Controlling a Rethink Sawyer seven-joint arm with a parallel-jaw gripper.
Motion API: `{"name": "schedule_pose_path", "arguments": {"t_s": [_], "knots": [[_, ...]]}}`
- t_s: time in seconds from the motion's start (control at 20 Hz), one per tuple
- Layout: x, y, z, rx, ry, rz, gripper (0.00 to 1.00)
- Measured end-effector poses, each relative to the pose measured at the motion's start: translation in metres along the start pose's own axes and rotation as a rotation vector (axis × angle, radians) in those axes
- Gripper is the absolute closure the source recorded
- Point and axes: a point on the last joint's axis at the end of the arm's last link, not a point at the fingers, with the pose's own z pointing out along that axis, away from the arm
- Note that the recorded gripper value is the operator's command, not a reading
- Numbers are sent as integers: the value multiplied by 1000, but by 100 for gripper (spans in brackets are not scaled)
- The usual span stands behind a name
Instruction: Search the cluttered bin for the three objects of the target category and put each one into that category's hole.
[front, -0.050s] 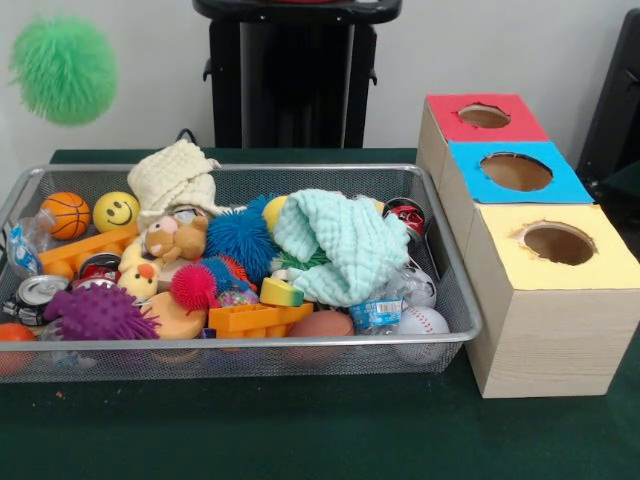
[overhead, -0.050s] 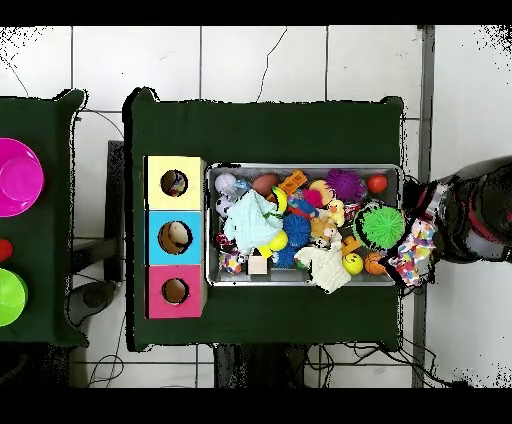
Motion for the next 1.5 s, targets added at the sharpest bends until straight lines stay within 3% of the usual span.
{"name": "schedule_pose_path", "arguments": {"t_s": [0.15,0.3,0.55,0.8,1.0,1.05,1.2,1.35,1.5], "knots": [[-1,8,11,10,14,-20,100],[-2,34,19,12,26,-61,100],[5,102,17,18,21,-158,100],[30,187,-9,1,-11,-264,100],[49,220,-28,-15,-30,-303,100],[65,235,-41,-27,-37,-320,100],[88,247,-60,-48,-47,-330,100],[105,241,-75,-60,-56,-318,100],[114,202,-90,-60,-71,-255,100]]}}
